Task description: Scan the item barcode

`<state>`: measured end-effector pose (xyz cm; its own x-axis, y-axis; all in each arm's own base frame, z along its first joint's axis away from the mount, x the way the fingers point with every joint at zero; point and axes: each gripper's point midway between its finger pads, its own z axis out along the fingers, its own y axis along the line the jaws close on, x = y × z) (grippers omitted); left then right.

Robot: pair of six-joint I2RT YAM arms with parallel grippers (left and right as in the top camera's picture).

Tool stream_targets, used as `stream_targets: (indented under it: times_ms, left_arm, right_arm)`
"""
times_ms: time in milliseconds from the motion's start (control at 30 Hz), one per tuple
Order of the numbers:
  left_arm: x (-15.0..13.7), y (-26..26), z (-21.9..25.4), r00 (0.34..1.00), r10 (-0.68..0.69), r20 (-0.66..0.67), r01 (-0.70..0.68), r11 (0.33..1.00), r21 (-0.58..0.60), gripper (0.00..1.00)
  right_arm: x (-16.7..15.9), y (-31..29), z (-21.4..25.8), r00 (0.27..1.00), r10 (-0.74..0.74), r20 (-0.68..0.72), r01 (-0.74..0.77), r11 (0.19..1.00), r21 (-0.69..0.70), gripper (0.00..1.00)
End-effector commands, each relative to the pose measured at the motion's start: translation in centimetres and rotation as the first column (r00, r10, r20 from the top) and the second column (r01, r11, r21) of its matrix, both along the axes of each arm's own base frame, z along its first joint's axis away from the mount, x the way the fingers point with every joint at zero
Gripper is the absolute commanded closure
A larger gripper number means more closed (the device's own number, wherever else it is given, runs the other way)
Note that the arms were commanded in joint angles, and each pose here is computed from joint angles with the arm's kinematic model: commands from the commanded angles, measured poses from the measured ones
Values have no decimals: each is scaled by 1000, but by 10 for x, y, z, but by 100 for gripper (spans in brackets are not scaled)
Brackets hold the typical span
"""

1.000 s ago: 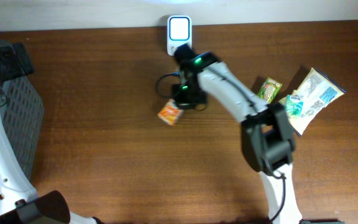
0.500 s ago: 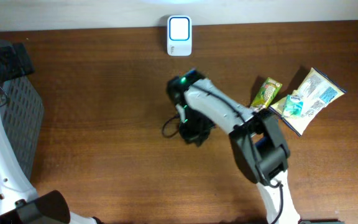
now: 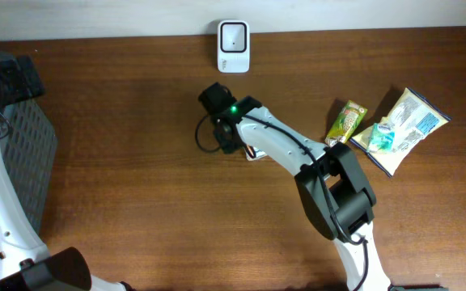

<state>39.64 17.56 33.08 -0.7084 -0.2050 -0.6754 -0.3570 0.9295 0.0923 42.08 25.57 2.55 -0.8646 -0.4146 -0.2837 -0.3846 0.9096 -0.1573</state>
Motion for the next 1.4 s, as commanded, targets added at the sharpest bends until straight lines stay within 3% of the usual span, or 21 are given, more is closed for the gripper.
stream_targets:
  times_ms: [0,33,100,133,233,300,433,500,533,700,833,933,1000,1067,1133,1200,1367]
  left_arm:
    - [-1,2,7,1000,-1,12,1,1000,14,1]
    - [-1,2,7,1000,-1,12,1,1000,14,1]
    - [-1,2,7,1000,-2,11,2,1000,15,1]
    - [-1,2,7,1000,-1,12,1,1000,14,1]
    - [-1,2,7,1000,-1,12,1,1000,14,1]
    - [-1,2,7,1000,-1,12,1,1000,14,1]
    - [-1,2,7,1000,-1,12,1,1000,14,1]
    - [-1,2,7,1000,-1,12,1,1000,14,1]
    - [-1,2,7,1000,-1,12,1,1000,14,1]
    - [-1,2,7,1000,-1,12,1,1000,14,1]
    - [-1,2,7,1000,-1,12,1,1000,14,1]
    - [-1,2,7,1000,-1,12,1,1000,14,1]
    - [-1,2,7,1000,-1,12,1,1000,14,1]
    - [-1,2,7,1000,-1,12,1,1000,14,1]
    - [-1,2,7,1000,-2,11,2,1000,15,1]
    - [-1,2,7,1000,-1,12,1,1000,14,1]
    - [-1,2,7,1000,-1,12,1,1000,14,1]
  right_arm:
    - [19,-23,6,977,-213,-8,213,972,101,89]
    - [18,-28,15,971,-225,-78,235,959,161,79]
    - [21,-37,47,960,-239,-145,271,924,270,69]
    - [23,-47,67,955,-253,-154,290,902,319,57]
    - [10,-86,91,908,-328,-259,406,841,358,40]
    - [-10,-100,83,848,-357,-391,491,806,330,43]
    - [-63,-92,38,800,-301,-519,467,855,223,84]
    - [-74,-89,20,789,-304,-534,471,858,207,96]
    - [-78,-88,5,776,-332,-536,498,844,198,96]
    - [-43,-97,-22,824,-424,-375,528,815,238,96]
    - [5,-83,-11,899,-381,-216,437,813,384,96]
    - [9,-74,-7,918,-338,-206,395,813,428,91]
    - [-2,-64,-3,924,-263,-279,370,797,477,40]
    - [-5,-64,1,914,-246,-323,387,767,512,32]
    - [-2,-74,9,896,-234,-378,424,702,572,32]
    - [-1,-74,16,891,-205,-406,433,656,619,41]
    - [-18,-30,-3,889,-142,-435,406,686,605,47]
